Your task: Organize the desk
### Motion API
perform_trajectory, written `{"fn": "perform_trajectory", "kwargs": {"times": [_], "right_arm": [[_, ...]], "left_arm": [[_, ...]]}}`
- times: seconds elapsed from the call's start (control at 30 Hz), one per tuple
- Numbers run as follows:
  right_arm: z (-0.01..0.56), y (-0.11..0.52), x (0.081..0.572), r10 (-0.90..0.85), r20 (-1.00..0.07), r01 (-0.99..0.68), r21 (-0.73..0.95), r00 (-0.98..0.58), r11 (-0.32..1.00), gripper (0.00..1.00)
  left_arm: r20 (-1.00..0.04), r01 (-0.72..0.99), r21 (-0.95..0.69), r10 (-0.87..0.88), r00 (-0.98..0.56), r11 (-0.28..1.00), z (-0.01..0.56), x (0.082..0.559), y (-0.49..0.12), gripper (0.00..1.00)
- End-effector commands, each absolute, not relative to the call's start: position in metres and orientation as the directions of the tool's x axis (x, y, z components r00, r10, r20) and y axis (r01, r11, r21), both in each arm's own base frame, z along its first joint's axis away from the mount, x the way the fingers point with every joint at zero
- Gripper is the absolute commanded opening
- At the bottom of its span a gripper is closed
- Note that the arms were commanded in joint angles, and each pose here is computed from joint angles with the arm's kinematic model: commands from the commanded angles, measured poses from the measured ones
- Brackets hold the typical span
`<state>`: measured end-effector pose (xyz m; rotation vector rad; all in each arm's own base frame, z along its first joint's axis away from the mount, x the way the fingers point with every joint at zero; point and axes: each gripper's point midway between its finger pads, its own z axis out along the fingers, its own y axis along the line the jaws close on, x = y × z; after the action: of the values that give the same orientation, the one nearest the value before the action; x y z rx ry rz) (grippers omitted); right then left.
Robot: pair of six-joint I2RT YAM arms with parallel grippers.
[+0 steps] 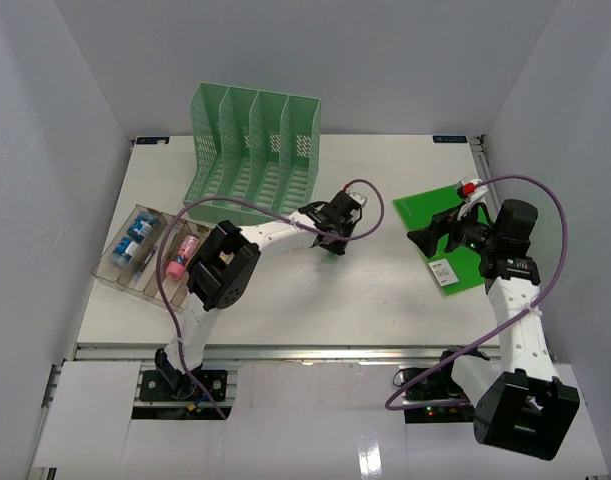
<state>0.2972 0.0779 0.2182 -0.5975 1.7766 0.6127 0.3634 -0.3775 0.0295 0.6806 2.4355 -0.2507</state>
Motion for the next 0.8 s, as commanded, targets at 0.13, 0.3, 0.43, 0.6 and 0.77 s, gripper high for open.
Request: {"fn": "perform_trajectory", "kwargs": {"times": [0.13, 0.3, 0.43, 0.6, 0.77], "right_arm": [[0.226, 0.079, 0.300, -0.097, -0.971, -0.680, 0.082, -0.221, 0.728, 0.95], [0.228, 0.081, 0.297, -0.094, -0.972, -0.689, 0.081, -0.213, 0.720, 0.95], [0.229, 0.082, 0.296, -0.092, -0.973, -0.696, 0.083, -0.210, 0.713, 0.95], [0.227, 0.082, 0.297, -0.091, -0.972, -0.697, 0.089, -0.217, 0.711, 0.95], [0.223, 0.080, 0.298, -0.096, -0.970, -0.688, 0.087, -0.223, 0.720, 0.95]], "left_arm": [[-0.693, 0.515, -0.023, 0.358, -0.626, 0.857, 0.128, 0.325, -0.327, 0.10], [-0.725, 0.404, 0.046, 0.308, -0.616, 0.914, 0.163, 0.293, -0.237, 0.08], [-0.741, 0.251, 0.055, 0.208, -0.639, 0.966, 0.174, 0.286, -0.158, 0.08], [-0.723, 0.101, 0.168, 0.192, -0.664, 0.981, 0.161, 0.299, -0.081, 0.09], [-0.676, 0.103, 0.228, 0.233, -0.699, 0.968, 0.143, 0.309, -0.066, 0.10]]}}
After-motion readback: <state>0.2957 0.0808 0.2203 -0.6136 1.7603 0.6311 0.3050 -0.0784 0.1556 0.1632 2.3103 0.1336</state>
